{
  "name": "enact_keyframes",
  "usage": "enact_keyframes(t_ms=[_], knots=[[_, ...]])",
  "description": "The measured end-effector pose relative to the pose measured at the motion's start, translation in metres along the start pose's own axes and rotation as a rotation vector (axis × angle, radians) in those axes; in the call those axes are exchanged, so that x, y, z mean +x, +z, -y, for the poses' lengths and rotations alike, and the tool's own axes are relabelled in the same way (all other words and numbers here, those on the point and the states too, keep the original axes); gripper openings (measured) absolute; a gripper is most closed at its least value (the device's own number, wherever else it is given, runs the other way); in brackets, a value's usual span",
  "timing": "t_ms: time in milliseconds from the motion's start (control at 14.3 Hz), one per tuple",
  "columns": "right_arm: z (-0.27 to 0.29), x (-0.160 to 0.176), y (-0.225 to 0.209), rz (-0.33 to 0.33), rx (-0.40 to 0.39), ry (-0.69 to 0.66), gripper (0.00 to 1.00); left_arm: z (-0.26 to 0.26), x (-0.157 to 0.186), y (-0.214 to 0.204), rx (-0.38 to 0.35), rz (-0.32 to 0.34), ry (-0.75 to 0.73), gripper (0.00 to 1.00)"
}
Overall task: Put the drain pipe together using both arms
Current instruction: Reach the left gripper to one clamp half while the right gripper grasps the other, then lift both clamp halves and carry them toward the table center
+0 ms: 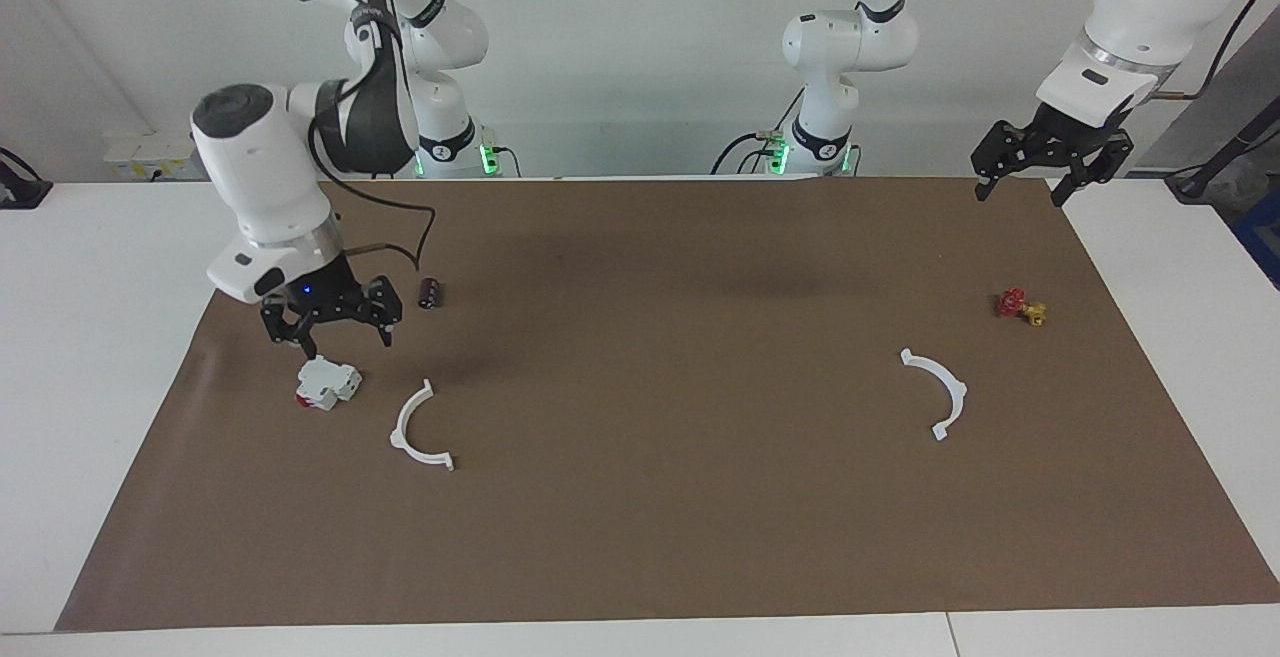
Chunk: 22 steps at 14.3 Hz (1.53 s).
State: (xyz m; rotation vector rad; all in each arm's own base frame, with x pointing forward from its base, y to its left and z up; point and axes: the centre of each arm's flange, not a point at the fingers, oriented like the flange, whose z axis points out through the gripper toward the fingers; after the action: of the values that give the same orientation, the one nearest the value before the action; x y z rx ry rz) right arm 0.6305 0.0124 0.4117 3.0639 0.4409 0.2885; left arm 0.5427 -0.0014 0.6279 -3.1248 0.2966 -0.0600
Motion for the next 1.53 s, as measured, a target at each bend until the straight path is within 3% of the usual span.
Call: enact_keyframes(t_ms=[209,419,767,907,977,1535], knots=[[0.013,0.008,0.065,-0.013,0.039,-0.119,1.00,0.002,0.009,0.022,0.009,-0.046,-0.002,1.00],[0.010,0.010,0.104,-0.036,0.074,-0.140,1.00,0.015,0.017,0.058,0.014,-0.060,-0.026,1.00],[0.007,0.010,0.117,-0.037,0.070,-0.200,0.97,0.043,0.052,0.140,0.023,-0.051,-0.061,1.00],[0.006,0.007,0.122,-0.028,0.073,-0.229,0.75,0.048,0.062,0.169,0.026,-0.048,-0.066,0.99],[0.006,0.006,0.124,-0.025,0.074,-0.231,0.70,0.049,0.066,0.181,0.026,-0.042,-0.066,0.98],[-0.001,0.001,0.131,-0.011,0.075,-0.230,0.67,0.056,0.083,0.262,0.025,-0.004,-0.069,0.92]])
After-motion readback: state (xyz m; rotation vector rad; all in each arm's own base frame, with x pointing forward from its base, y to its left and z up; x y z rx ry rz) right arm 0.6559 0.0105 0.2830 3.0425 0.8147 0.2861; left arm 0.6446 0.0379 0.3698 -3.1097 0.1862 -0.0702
